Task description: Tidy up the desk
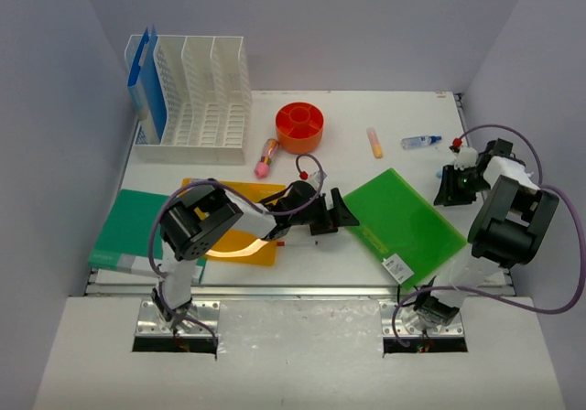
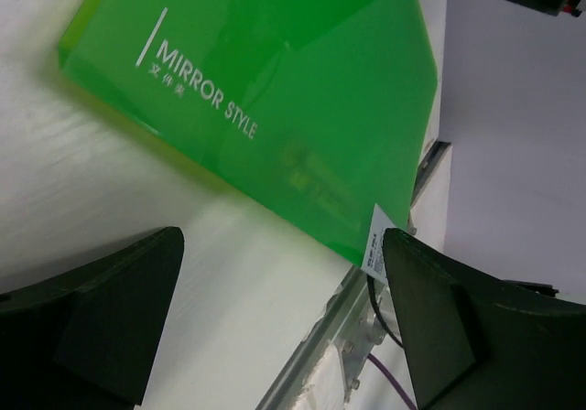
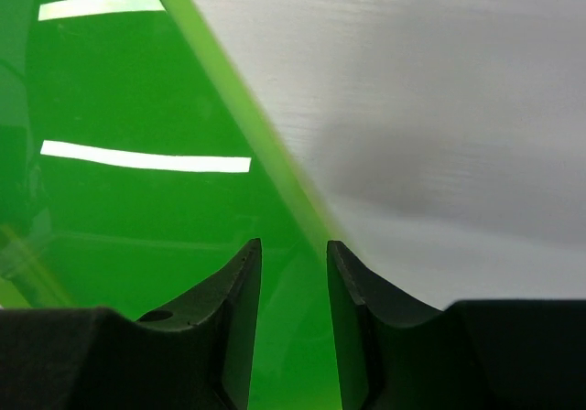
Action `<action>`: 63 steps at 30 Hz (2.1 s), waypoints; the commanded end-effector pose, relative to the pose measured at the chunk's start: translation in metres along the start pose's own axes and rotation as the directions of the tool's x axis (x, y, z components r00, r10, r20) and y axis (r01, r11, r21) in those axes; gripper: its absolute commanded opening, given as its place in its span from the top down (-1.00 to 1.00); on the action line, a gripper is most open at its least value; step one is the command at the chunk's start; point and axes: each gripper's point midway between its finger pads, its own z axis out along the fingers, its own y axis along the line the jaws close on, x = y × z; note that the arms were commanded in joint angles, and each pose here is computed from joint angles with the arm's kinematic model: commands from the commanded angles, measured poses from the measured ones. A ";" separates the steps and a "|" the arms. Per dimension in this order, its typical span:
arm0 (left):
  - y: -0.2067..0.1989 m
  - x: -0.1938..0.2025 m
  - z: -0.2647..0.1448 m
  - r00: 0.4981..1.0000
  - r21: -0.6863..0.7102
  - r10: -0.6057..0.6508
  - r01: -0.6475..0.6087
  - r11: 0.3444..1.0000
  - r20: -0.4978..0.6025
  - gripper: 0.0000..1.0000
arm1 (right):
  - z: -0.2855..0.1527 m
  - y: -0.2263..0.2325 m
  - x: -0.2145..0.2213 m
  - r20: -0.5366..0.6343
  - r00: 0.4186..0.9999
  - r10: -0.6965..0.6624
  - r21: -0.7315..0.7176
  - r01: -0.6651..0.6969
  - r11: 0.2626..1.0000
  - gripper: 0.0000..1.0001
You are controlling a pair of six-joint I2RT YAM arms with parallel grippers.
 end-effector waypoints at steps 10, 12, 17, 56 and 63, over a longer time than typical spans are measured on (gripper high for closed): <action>-0.003 -0.003 0.036 0.998 0.043 -0.067 0.067 0.997 0.005 -0.77 | 0.031 0.015 0.029 -0.158 0.987 0.003 -0.126 -0.024 0.992 0.53; -0.001 -0.001 0.036 0.997 0.044 -0.076 0.076 0.996 -0.003 -0.77 | 0.034 0.027 0.032 -0.177 0.984 -0.007 -0.168 -0.023 0.985 0.61; -0.003 0.000 0.037 0.996 0.064 -0.089 0.089 0.994 -0.005 -0.73 | 0.038 0.058 0.034 -0.204 0.977 -0.054 -0.249 0.001 0.969 0.74; -0.199 -0.124 -0.147 0.793 0.147 0.496 -0.571 0.808 0.354 1.00 | -0.127 0.155 -0.088 0.248 0.967 -0.059 -0.383 0.154 0.911 -0.97; -0.186 -0.245 -0.286 0.586 -0.206 0.567 -0.568 0.797 0.578 1.00 | -0.161 0.176 -0.098 0.347 0.938 -0.029 -0.404 0.177 0.897 -0.97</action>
